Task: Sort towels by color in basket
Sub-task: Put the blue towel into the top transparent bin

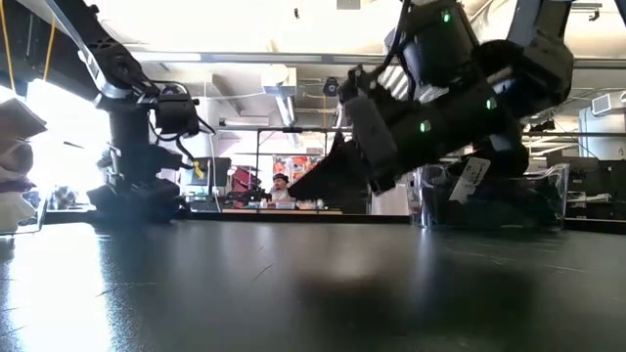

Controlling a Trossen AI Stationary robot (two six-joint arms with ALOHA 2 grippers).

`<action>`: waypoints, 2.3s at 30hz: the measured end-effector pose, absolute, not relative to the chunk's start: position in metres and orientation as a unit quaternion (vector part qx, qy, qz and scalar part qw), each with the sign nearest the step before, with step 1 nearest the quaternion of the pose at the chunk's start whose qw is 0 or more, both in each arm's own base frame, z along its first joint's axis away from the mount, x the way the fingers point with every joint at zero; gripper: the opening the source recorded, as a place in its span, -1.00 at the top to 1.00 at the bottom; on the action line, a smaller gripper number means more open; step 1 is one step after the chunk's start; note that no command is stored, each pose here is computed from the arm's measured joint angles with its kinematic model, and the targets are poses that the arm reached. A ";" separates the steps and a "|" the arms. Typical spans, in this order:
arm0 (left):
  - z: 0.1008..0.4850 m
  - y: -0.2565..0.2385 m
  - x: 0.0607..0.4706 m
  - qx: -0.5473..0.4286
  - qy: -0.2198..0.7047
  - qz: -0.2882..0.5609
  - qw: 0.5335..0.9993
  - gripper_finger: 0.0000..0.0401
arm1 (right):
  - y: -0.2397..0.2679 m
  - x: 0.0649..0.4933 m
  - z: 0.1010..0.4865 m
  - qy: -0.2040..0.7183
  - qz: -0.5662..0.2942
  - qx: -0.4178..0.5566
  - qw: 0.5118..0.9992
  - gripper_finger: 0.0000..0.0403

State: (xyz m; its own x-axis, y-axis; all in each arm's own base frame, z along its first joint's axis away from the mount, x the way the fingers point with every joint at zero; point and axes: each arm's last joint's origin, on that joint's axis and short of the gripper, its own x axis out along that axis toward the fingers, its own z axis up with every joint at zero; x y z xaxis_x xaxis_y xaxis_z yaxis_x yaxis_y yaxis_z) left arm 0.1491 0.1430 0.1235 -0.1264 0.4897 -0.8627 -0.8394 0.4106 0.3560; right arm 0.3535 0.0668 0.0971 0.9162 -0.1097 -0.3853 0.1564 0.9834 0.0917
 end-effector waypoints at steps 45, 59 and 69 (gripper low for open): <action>0.207 -0.045 0.262 -0.100 0.095 0.073 0.988 0.33 | 0.066 0.348 0.129 0.332 -0.001 -0.056 0.941 -0.34; 0.226 -0.084 0.211 0.026 0.136 0.157 0.978 0.36 | 0.061 0.342 0.120 0.409 -0.009 -0.043 0.911 0.93; 0.204 -0.093 0.218 0.040 0.162 0.194 0.967 0.36 | 0.086 0.299 0.258 0.269 -0.115 -0.104 0.951 0.95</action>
State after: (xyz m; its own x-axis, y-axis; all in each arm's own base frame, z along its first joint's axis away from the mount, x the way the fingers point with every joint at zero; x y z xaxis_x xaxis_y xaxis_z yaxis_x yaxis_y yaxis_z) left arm 0.2181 -0.0935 0.2036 0.8719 0.3889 -0.2975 -0.3629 0.9212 0.1407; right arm 0.2989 0.0865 0.2576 0.8288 -0.2737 -0.4881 0.1622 0.9523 -0.2586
